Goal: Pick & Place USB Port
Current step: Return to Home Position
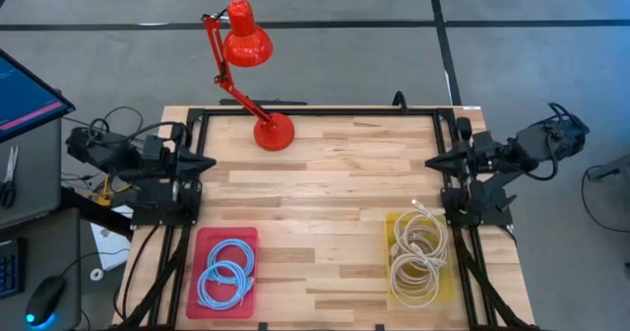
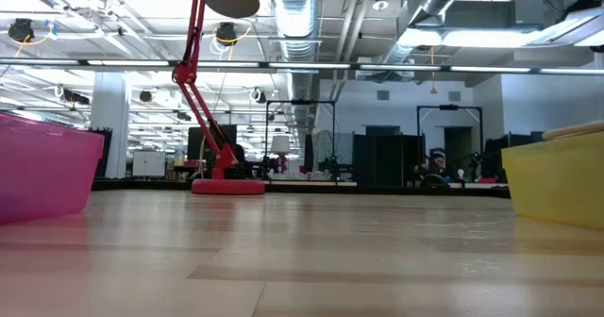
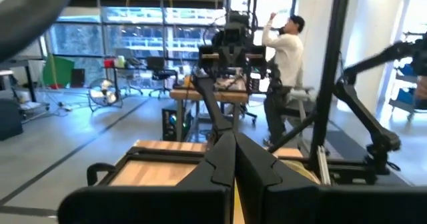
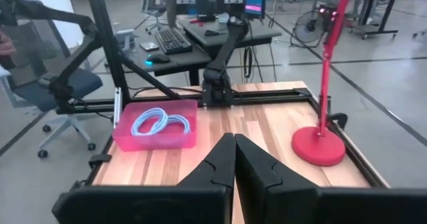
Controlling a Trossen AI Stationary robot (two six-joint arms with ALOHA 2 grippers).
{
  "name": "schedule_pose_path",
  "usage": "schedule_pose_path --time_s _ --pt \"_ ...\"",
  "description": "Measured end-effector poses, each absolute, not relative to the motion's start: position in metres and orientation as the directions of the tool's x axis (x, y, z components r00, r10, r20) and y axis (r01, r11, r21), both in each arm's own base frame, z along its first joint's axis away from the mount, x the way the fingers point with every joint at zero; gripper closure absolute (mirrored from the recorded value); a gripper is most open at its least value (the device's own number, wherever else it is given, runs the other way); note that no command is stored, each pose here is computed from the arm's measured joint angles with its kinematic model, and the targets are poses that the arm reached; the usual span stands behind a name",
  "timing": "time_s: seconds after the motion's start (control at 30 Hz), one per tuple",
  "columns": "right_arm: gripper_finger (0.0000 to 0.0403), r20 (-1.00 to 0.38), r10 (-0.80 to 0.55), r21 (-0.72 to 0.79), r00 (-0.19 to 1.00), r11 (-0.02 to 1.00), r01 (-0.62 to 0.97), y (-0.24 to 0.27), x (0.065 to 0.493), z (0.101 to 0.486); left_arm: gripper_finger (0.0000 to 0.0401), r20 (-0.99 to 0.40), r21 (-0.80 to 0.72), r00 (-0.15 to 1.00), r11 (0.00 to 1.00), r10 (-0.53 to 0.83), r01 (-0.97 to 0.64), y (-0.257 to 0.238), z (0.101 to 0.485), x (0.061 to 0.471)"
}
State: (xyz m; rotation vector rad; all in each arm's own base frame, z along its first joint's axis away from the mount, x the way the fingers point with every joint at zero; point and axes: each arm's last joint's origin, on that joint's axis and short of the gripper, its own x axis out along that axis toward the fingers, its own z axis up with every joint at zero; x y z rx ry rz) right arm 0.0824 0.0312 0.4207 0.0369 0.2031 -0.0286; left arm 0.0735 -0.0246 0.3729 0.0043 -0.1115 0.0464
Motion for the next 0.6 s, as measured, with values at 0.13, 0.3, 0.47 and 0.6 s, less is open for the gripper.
schedule_pose_path --time_s 0.13,0.3,0.47,0.6 --pt "0.0403 -0.177 -0.028 0.047 0.984 0.998 0.037 0.024 0.071 0.408 0.0398 0.138 -0.017 0.989 0.998 0.060 -0.059 -0.027 0.365 0.078" --pt "0.0403 -0.140 -0.017 0.080 0.990 0.996 0.028 0.017 0.058 0.388 0.0397 0.166 -0.004 0.984 0.998 0.063 -0.063 -0.031 0.355 0.085" --pt "0.0403 -0.069 0.020 0.124 0.997 0.992 -0.011 0.010 0.045 0.374 0.0397 0.183 0.002 0.981 0.998 0.060 -0.062 -0.032 0.351 0.088" --pt "0.0403 0.017 0.108 0.105 0.994 0.989 -0.109 0.009 0.039 0.368 0.0397 0.184 0.001 0.981 0.998 0.060 -0.062 -0.032 0.351 0.088"
